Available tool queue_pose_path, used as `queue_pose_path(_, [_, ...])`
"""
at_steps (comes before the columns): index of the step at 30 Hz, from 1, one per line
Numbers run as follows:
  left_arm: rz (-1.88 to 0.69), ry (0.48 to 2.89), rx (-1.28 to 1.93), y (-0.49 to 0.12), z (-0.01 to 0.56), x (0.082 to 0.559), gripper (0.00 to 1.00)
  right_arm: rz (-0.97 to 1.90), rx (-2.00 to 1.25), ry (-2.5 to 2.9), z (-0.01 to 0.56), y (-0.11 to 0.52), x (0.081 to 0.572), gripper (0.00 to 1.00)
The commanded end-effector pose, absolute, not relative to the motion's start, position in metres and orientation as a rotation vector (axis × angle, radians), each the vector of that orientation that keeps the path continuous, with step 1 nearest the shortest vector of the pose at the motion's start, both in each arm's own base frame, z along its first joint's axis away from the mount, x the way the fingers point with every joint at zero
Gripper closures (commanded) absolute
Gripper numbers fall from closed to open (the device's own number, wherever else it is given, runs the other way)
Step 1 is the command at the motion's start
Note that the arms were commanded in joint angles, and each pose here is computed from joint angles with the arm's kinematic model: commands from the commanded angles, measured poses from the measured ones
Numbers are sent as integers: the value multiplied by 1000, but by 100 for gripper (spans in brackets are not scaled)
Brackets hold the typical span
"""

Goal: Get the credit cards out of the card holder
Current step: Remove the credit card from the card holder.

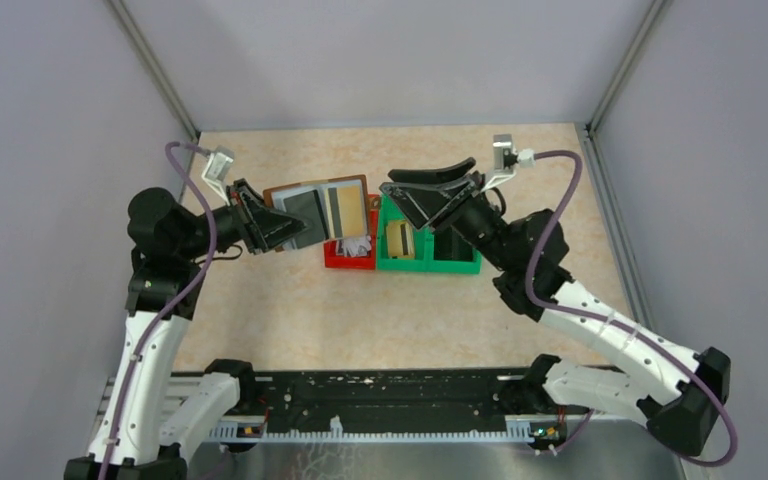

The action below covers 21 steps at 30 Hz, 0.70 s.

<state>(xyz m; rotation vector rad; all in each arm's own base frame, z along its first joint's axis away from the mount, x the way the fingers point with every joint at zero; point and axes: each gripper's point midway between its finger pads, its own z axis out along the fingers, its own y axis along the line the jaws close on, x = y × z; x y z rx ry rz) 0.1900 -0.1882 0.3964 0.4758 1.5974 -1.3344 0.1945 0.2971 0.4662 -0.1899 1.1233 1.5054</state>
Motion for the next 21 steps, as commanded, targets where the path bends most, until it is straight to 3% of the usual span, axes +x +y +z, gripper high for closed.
queue_pose_path(1, [-1225,1693,464,-183,378,206,100,1419,-294,1151,495,291,186,49])
queue_pose_path(4, [-1257,1713,500,-185,372,202,100,1517,-443,1178,493,317,172,58])
queue_pose_path(10, [-1303,1713,561,-189,375,191,100,1787,-644,1290,456,362,153,63])
queue_pose_path(21, [-1454,1732,590,-196,384,180,100,1775,-723,1454,407,380,159,67])
